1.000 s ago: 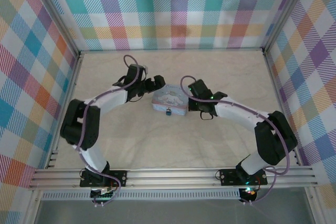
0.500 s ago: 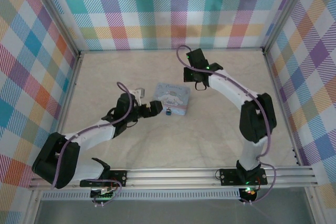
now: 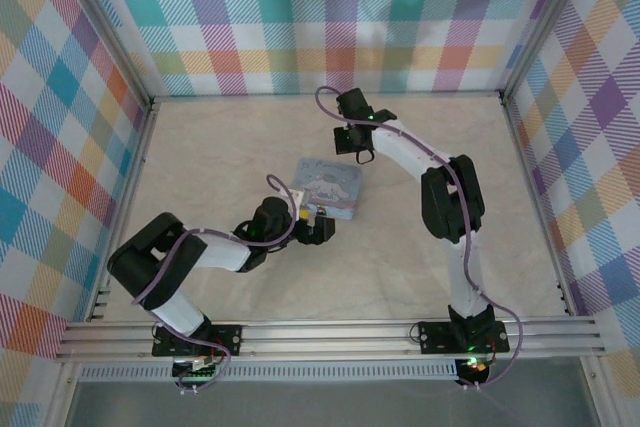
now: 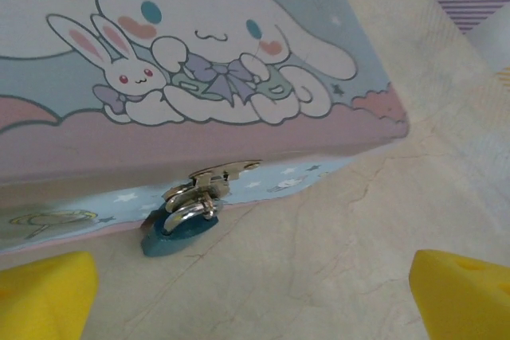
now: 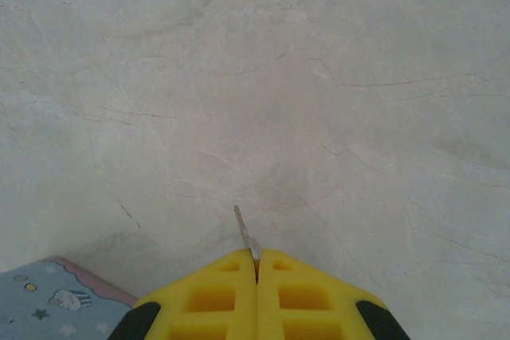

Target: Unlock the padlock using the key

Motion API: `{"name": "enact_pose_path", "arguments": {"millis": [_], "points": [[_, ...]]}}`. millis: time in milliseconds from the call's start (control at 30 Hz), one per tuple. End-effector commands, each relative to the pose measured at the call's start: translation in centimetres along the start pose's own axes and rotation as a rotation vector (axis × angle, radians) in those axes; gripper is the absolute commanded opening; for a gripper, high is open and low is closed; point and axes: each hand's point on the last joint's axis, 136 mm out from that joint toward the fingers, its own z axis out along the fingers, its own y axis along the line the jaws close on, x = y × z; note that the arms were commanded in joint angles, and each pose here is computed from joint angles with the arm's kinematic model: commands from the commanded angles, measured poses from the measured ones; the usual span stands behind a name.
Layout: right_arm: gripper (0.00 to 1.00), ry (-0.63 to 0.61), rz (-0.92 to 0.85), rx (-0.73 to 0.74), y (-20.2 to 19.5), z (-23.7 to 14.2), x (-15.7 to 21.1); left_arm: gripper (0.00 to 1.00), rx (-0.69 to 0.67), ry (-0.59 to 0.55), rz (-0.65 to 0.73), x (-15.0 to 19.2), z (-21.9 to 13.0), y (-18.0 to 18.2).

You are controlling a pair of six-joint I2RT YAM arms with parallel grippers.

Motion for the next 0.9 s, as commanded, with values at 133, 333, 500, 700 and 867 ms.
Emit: {"name": "enact_pose_path", "arguments": {"millis": [133, 333, 500, 700, 867], "points": [[0.00, 0.046, -0.035, -0.021, 0.5, 0.9, 0.5, 1.00, 0.051, -0.084, 0.081, -1.4, 1.7, -1.7], [0.00, 0.100, -0.051, -0.038, 1.4, 2.2, 2.4, 0.99, 0.065, -0.076, 0.107, -0.7, 3.1, -1.9], [0.00, 0.129, -0.067, -0.051, 2.3, 2.8, 3.6, 0.88, 0.123, -0.070, 0.119, -0.7, 4.0, -2.8], [0.00, 0.138, -0.073, -0.050, 2.5, 2.8, 4.4, 0.72, 0.220, -0.074, 0.119, -0.9, 4.3, -4.2], [0.00, 0.140, -0.074, -0.048, 2.4, 2.6, 4.7, 0.68, 0.274, -0.083, 0.087, -1.5, 4.5, -4.8]]}}
